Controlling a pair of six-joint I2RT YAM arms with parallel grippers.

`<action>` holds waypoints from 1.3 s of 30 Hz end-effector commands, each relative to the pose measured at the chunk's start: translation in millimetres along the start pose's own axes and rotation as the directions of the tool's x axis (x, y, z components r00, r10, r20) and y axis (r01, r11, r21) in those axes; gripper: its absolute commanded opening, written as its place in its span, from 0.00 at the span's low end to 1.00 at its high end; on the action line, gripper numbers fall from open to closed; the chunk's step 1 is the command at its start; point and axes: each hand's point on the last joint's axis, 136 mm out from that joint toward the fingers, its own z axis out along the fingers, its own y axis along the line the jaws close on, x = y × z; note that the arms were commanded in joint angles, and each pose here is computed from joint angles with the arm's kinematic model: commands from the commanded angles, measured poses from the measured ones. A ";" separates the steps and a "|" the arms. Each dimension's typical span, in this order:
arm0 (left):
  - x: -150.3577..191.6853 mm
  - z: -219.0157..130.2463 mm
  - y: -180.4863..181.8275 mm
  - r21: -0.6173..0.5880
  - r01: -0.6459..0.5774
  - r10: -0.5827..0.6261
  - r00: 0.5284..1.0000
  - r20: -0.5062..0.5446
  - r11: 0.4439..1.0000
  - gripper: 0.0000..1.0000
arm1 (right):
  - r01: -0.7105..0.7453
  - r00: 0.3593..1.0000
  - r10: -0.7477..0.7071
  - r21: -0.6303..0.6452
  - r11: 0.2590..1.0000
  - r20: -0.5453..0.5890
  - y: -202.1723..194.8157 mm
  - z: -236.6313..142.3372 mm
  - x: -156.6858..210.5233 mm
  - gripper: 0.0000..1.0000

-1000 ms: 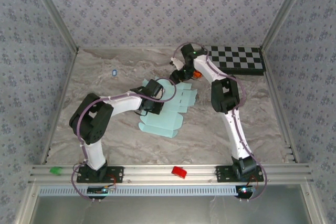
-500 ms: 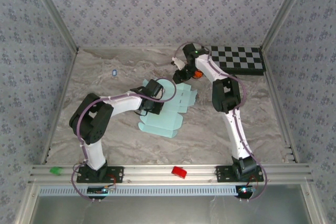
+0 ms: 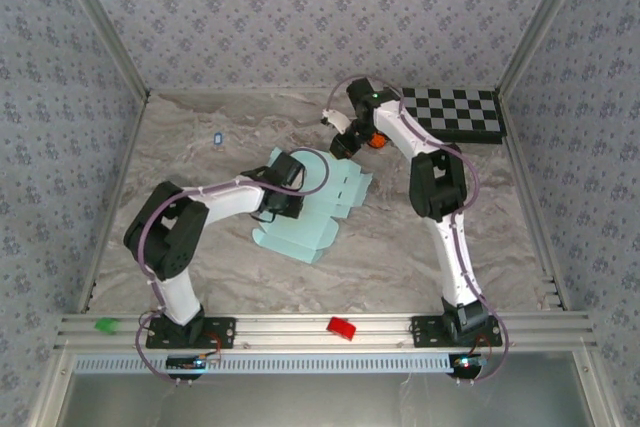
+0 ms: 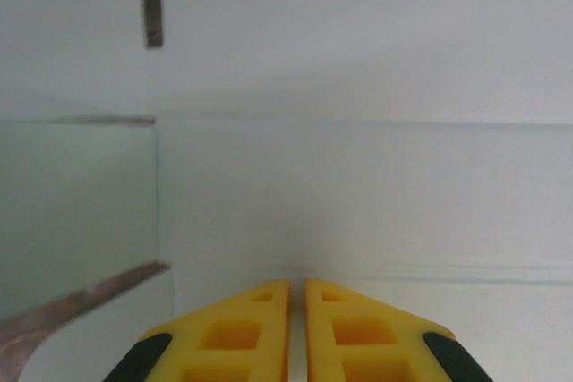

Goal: Fold the paper box

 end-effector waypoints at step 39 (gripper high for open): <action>54.9 -8.9 41.7 0.116 0.485 -0.490 0.872 0.016 0.867 0.00 | 0.312 0.898 -0.425 0.523 0.793 0.109 34.2 -48.0 -34.0 0.00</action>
